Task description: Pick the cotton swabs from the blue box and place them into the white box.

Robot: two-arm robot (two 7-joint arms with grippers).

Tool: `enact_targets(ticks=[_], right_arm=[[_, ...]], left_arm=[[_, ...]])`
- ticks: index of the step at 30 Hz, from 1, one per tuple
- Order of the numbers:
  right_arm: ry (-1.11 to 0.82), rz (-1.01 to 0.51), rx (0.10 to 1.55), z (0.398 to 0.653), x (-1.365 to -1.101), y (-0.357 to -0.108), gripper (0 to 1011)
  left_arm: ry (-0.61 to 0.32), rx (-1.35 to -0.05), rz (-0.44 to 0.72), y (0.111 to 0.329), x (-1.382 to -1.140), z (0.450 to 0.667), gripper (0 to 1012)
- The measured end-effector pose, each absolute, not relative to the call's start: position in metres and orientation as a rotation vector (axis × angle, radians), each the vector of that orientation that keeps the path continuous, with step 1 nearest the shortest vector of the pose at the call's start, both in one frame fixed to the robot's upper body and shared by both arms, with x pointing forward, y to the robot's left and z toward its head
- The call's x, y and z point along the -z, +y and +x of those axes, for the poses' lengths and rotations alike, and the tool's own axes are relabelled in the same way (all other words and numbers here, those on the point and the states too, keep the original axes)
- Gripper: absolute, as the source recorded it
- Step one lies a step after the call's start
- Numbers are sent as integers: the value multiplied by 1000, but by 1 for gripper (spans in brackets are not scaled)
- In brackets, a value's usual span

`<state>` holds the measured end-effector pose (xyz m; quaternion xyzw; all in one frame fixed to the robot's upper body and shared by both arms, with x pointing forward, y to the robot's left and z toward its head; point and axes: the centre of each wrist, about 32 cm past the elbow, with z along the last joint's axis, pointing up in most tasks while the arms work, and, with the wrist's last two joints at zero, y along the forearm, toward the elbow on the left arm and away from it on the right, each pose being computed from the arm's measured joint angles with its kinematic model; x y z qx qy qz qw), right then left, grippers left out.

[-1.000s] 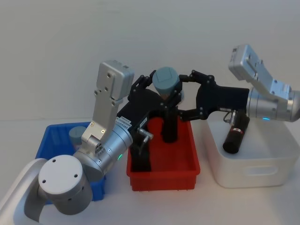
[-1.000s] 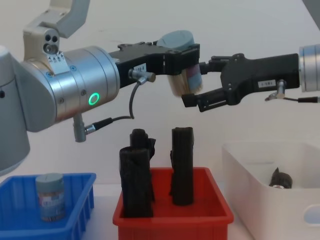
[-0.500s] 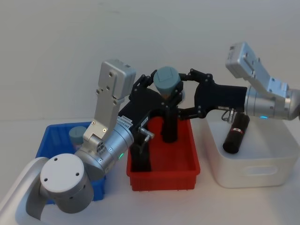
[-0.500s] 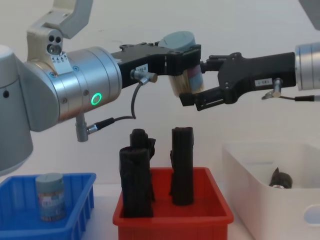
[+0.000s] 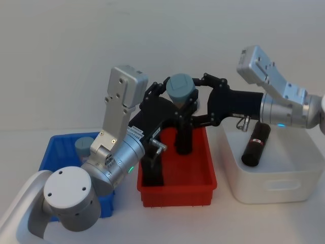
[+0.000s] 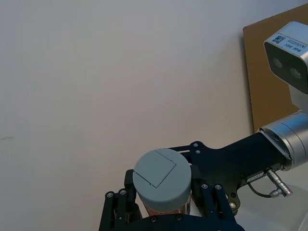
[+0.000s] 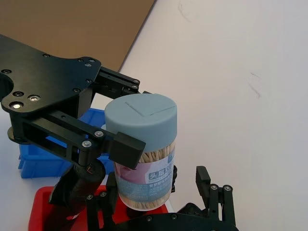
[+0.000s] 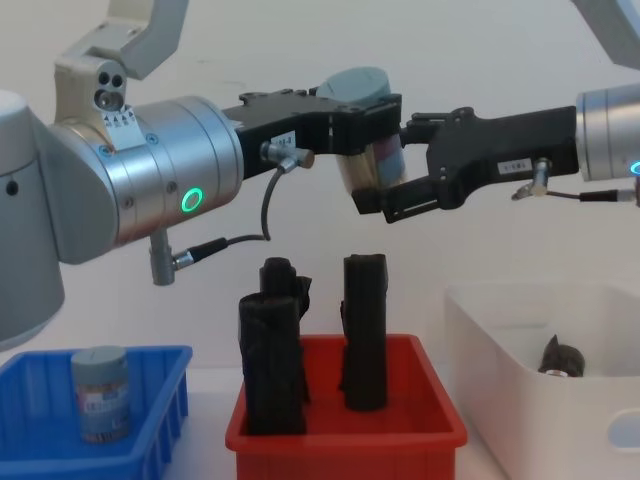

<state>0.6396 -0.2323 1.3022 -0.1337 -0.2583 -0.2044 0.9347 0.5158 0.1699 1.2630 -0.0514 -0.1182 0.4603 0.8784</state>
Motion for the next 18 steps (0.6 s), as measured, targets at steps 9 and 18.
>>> enact_targets(ticks=[9, 18], right_arm=[[-529, -282, 421, 641, -1303, -230, 907], [-529, -285, 423, 641, -1303, -229, 677]], left_arm=[[-247, -962, -104, 170, -1264, 515, 671], [-247, -963, -102, 170, -1264, 515, 671]])
